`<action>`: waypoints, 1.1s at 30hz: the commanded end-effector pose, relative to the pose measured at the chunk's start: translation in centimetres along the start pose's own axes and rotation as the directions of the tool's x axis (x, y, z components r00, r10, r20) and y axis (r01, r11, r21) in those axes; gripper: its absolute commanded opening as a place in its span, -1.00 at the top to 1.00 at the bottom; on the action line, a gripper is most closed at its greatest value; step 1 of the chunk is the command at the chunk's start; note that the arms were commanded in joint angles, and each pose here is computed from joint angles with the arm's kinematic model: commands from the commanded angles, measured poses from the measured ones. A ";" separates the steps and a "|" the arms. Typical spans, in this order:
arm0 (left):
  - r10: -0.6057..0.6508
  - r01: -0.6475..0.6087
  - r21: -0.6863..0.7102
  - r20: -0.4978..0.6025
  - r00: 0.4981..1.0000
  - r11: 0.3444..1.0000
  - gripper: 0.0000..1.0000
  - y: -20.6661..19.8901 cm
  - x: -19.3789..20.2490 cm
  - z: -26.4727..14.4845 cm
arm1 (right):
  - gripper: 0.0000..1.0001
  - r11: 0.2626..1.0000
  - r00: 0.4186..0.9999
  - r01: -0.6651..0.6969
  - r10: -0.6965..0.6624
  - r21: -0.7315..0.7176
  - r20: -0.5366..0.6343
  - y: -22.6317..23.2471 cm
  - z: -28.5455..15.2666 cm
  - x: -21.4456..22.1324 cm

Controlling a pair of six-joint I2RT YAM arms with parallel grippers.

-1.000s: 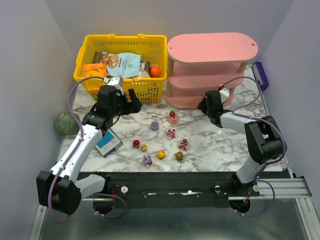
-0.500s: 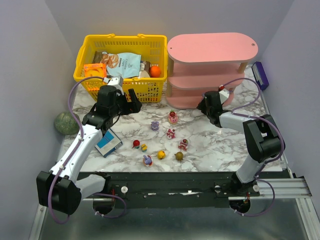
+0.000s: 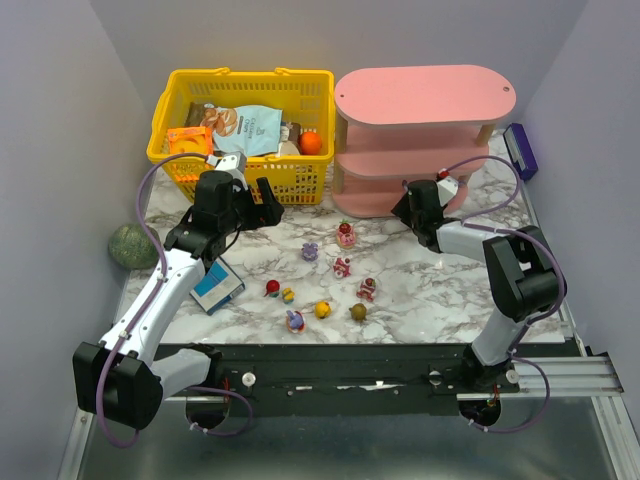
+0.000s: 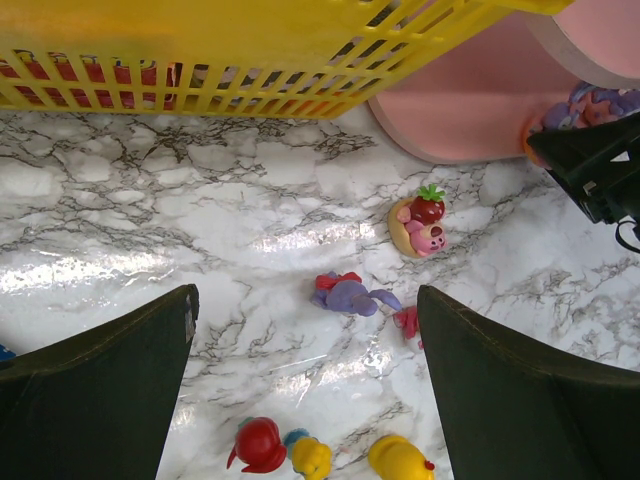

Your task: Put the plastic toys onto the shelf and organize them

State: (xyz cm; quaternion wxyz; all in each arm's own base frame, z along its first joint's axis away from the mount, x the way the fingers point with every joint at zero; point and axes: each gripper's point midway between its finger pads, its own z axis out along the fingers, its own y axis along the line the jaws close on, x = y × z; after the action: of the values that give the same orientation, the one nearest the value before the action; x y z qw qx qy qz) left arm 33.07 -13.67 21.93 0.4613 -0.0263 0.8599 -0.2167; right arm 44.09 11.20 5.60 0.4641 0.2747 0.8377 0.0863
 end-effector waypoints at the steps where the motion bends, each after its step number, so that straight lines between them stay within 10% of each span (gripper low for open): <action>1: 0.011 -0.011 -0.001 -0.026 1.000 1.000 -0.98 0.1 0.9 -0.1 | -0.39 1.000 1.000 -0.016 0.016 0.016 -0.008 -0.1 0.6 0.2; 26: 0.004 -0.003 0.017 -0.019 1.000 1.000 -0.97 -0.2 0.9 -0.5 | -0.62 0.994 0.994 -0.104 0.103 -0.017 -0.041 -0.1 -3.3 -0.6; 33: 0.003 -0.002 0.024 -0.015 1.000 1.000 -0.98 -0.2 1.0 -0.6 | -0.30 0.979 0.976 -0.203 0.203 0.009 -0.085 -1.4 -3.8 0.6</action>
State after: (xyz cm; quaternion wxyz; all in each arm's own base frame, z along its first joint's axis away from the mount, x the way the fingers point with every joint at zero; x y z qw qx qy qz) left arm 32.77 -13.59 21.58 0.4590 -0.0264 0.8613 -0.2164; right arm 41.41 11.16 7.92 0.4464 0.3185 0.8255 0.1336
